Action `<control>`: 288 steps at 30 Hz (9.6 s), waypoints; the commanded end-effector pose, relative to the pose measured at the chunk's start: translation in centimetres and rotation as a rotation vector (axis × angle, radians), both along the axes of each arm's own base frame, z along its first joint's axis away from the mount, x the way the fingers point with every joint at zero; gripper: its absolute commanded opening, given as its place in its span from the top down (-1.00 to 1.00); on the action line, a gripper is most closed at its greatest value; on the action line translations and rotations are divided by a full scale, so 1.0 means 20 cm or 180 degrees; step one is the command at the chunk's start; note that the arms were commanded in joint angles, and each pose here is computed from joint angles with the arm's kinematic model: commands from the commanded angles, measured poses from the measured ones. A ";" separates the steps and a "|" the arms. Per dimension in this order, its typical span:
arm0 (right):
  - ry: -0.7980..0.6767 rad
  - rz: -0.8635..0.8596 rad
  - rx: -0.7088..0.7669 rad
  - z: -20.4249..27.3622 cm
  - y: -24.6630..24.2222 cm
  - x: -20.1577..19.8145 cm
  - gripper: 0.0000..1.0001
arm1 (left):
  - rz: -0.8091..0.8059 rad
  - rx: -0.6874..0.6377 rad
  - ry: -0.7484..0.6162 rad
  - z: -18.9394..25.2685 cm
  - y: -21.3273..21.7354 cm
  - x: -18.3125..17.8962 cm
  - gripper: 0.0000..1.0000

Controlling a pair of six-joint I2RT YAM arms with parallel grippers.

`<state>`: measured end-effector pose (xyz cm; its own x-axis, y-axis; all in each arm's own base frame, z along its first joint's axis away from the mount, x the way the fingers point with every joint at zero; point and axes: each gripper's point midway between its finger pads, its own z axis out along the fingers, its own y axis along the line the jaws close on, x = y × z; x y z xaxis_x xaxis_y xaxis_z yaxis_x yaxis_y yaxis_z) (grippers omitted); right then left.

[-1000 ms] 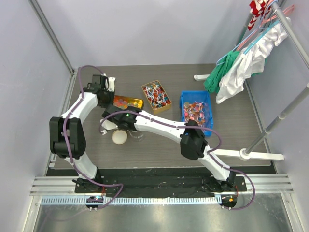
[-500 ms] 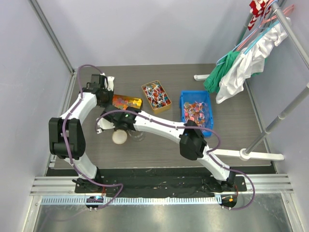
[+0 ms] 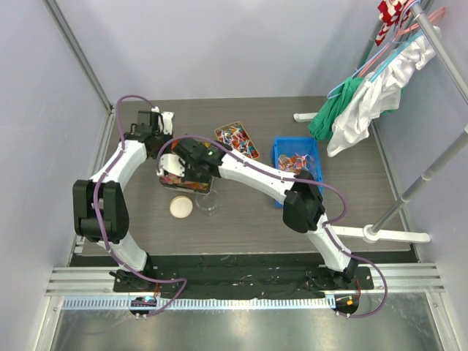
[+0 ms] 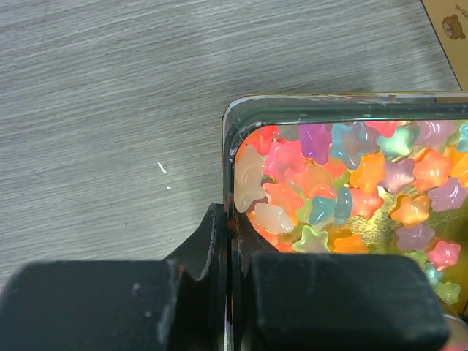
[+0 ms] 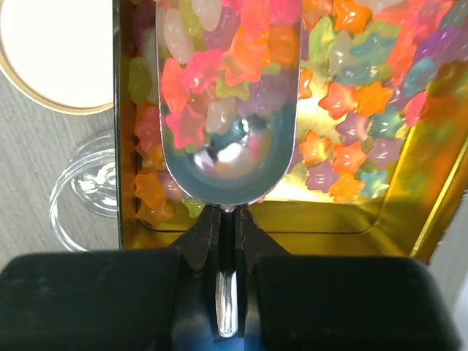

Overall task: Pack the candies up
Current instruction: Scoop the fake candies from the storage box, then place the fake candies in the packing bottle, then scoop the fake candies from the storage box.

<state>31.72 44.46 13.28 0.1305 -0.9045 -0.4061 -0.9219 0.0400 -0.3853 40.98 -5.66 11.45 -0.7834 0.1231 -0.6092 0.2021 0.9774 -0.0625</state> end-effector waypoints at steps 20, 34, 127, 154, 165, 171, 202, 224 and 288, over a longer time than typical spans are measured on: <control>0.0238 -0.0322 0.1063 0.38 -0.10 0.09 0.98 | -0.0004 -0.0240 -0.0456 0.21 -0.04 0.08 1.00; 0.0136 -0.0241 0.0960 0.54 -0.34 -0.04 0.98 | 0.0212 -0.0468 -0.0403 0.21 0.06 0.10 1.00; -0.0315 0.0345 -0.1464 0.20 -0.70 -0.22 0.98 | 0.0628 -0.0566 -0.0398 0.14 0.44 -0.03 0.99; -0.0501 -0.0354 -0.0333 0.40 -0.70 0.07 0.98 | -0.0339 -0.1197 -0.0856 0.66 0.08 -0.06 0.99; -0.0454 -0.0416 0.0547 0.59 -0.50 0.07 0.98 | -0.0477 -0.1179 -0.0586 0.51 -0.07 -0.12 0.99; -0.0466 -0.0390 0.0871 0.73 -0.49 0.02 0.98 | -0.0446 -0.1149 -0.0549 0.47 -0.07 -0.11 0.99; -0.0916 -0.0657 0.0897 0.93 -0.54 0.05 0.98 | -0.0348 -0.0994 -0.0504 0.40 -0.04 -0.11 1.00; -0.1847 -0.1186 0.0725 1.22 -0.84 0.17 0.98 | -0.0532 -0.1165 0.0102 0.25 -0.12 -0.14 1.00; -0.1538 -0.0099 -0.1003 0.44 -0.42 0.04 0.98 | -0.0460 0.0103 -0.0029 0.24 -0.14 -0.13 1.00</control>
<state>30.97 35.72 20.38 0.2209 -0.9740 -0.0506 -0.6974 -0.1215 -0.7063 37.56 -6.62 12.79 -0.8219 0.2880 -0.4914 0.3184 0.9477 0.0227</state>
